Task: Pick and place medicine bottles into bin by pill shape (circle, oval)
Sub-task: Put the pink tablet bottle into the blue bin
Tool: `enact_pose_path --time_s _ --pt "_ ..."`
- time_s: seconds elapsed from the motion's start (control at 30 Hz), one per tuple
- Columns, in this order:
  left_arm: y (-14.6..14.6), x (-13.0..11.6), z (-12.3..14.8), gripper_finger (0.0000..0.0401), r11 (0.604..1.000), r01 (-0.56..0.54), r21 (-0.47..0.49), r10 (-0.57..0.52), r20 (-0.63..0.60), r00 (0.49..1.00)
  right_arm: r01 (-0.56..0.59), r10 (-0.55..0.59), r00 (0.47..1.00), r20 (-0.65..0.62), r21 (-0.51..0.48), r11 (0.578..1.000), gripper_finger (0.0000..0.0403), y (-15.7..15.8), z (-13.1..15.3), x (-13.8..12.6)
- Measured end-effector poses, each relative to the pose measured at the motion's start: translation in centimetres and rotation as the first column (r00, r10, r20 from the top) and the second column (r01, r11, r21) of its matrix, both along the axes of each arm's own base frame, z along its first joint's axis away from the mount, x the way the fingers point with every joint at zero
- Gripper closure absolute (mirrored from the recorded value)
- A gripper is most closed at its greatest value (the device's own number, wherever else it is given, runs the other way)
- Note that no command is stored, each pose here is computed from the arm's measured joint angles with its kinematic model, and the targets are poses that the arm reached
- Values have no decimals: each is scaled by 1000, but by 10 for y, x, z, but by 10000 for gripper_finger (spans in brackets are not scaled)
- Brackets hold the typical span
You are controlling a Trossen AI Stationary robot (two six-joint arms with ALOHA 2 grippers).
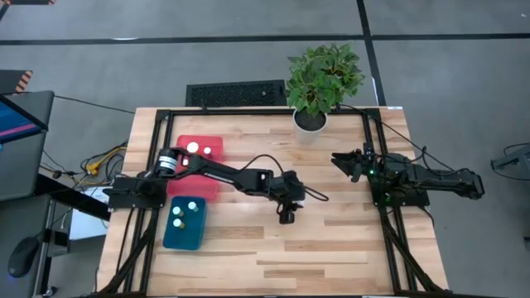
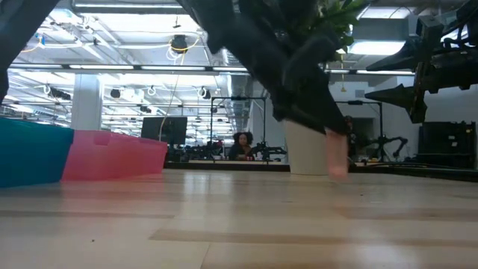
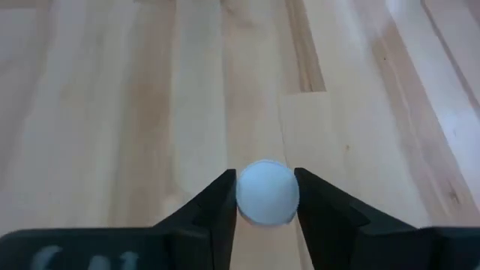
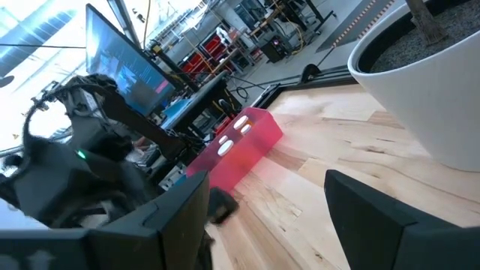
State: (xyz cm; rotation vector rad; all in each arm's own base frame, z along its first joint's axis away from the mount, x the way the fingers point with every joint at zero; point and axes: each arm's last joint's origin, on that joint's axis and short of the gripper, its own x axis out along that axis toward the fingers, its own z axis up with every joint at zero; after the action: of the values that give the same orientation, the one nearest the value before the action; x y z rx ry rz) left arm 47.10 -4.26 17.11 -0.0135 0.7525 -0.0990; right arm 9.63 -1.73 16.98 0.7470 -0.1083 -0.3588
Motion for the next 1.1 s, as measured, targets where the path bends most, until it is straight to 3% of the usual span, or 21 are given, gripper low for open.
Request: enact_pose_path --time_s 0.27,0.5,0.67,0.87,1.1 --pt "8 -38 79 289 992 -93 85 93 2 996 0 0 1000 -1 1 1000 127 0 0 0" --pt "11 -104 147 280 962 -218 165 231 -66 971 0 0 1000 -2 1 1000 127 0 0 0" --pt "-2 -162 186 279 938 -309 160 326 -97 940 0 0 1000 -2 1 1000 127 0 0 0" --pt "-37 -236 214 278 881 -455 132 467 -77 881 0 0 1000 -2 0 1000 127 0 0 0" --pt "-85 -304 213 278 812 -582 50 584 -106 805 0 0 1000 -2 1 1000 127 0 0 0"
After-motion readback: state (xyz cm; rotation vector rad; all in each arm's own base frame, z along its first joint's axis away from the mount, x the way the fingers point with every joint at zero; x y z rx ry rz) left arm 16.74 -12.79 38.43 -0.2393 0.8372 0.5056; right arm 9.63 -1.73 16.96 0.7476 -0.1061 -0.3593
